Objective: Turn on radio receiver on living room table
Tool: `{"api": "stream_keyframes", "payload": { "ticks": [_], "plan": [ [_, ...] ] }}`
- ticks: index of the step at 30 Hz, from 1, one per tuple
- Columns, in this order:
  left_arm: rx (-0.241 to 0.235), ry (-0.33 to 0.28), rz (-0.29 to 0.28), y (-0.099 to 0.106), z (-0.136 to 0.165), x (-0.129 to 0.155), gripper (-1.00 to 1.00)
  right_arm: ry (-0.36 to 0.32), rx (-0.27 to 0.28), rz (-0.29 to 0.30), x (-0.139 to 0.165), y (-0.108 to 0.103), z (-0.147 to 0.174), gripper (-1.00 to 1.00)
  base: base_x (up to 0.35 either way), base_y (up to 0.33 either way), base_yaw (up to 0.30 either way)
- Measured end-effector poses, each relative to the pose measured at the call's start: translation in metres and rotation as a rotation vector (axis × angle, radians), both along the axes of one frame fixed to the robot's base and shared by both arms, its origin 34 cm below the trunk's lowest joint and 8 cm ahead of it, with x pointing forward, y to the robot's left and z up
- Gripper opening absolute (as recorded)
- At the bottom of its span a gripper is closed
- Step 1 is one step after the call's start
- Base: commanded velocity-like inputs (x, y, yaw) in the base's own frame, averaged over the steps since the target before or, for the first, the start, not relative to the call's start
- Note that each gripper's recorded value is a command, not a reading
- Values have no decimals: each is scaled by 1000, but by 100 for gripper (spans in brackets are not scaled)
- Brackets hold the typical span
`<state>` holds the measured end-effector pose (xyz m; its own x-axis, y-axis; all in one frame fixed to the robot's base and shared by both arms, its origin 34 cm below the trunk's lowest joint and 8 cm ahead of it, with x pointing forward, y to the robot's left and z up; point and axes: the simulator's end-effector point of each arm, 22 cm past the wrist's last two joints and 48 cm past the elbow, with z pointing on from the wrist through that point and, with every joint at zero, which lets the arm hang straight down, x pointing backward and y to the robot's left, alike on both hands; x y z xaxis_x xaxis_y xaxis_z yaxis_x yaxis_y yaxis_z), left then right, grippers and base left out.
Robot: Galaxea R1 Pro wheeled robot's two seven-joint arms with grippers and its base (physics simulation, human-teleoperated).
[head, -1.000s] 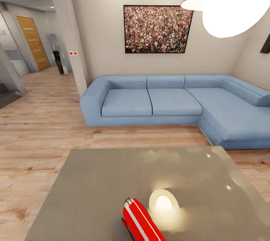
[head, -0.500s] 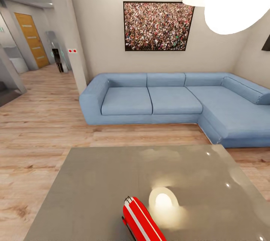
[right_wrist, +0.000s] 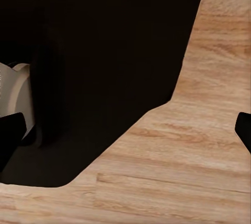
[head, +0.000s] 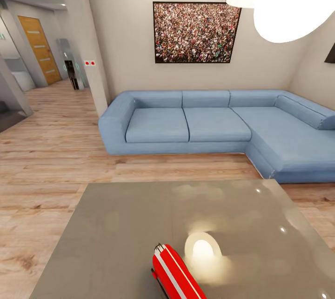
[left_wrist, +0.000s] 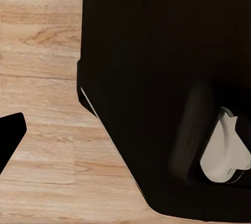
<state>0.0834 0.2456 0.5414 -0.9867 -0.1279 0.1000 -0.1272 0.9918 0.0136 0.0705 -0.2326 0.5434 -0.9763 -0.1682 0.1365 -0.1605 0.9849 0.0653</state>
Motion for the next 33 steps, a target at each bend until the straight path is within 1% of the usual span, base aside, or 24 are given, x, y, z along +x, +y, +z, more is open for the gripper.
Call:
{"api": "stream_keyframes", "payload": {
  "ticks": [5,10,33],
  "plan": [
    [-2,-1,0,-1,0,0,100,7,0,0,-2,3,0,100,0,0,0],
    [-3,5,-1,-1,0,-2,100,9,-12,2,-3,-3,0,100,0,0,0],
    [-1,43,0,0,3,-17,100,41,-15,4,-16,-5,3,100,0,0,0]
  ]
}}
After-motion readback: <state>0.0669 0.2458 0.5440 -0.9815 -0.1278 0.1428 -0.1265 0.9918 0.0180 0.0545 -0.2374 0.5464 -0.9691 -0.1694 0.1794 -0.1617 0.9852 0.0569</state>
